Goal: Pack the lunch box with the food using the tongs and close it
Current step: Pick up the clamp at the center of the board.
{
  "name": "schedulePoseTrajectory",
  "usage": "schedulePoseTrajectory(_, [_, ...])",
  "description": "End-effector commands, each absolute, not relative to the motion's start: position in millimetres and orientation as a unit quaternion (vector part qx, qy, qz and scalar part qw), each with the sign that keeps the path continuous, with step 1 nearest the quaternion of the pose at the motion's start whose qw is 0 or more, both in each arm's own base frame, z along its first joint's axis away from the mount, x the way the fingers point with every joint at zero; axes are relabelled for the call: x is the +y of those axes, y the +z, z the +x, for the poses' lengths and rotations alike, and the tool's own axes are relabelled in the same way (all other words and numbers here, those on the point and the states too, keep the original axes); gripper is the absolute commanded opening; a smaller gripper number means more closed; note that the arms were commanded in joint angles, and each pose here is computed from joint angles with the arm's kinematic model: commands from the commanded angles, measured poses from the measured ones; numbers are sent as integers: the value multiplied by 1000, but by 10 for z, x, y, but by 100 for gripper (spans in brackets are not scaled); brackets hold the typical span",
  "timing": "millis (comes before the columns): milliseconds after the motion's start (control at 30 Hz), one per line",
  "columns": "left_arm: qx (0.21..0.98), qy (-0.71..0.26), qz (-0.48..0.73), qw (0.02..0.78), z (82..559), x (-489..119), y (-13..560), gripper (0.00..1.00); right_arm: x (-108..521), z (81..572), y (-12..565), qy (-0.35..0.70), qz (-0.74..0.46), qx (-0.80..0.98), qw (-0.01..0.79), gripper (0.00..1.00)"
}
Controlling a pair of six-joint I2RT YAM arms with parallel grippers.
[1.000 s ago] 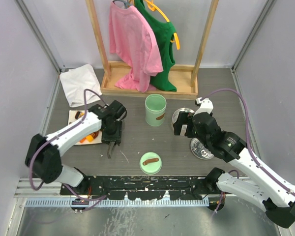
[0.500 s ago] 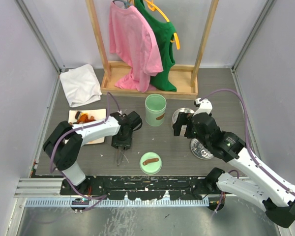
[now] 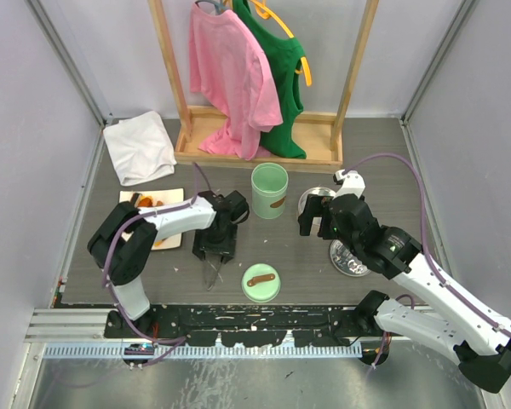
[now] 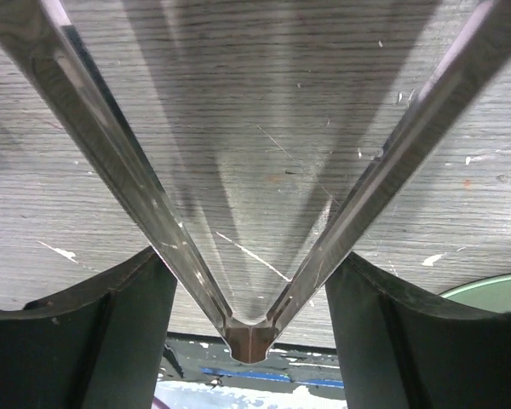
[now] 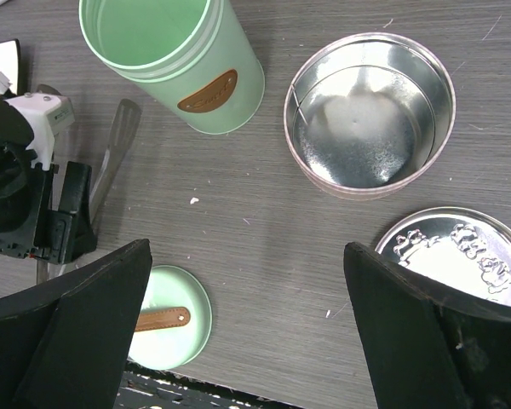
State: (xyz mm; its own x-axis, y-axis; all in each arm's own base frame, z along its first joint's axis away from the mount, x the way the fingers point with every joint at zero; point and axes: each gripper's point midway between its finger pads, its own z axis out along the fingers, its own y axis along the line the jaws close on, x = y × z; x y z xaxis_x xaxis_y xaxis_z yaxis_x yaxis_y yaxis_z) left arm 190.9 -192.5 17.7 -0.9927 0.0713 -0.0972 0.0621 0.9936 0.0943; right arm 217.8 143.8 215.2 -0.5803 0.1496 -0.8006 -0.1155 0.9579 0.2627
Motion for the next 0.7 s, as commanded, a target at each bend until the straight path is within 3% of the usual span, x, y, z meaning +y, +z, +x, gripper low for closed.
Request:
schedulePoseTrajectory(0, [996,69,54,9,1794,-1845,122,72,1451,2247,2281,155,19,863,480,100])
schedulePoseTrajectory(433, [997,54,43,-18,1665,-1803,-7,83,1434,2233,2276,155,21,863,481,100])
schedulePoseTrajectory(667, [998,53,34,-17,1674,-1792,-112,79,1425,2231,2310,157,24,860,485,100])
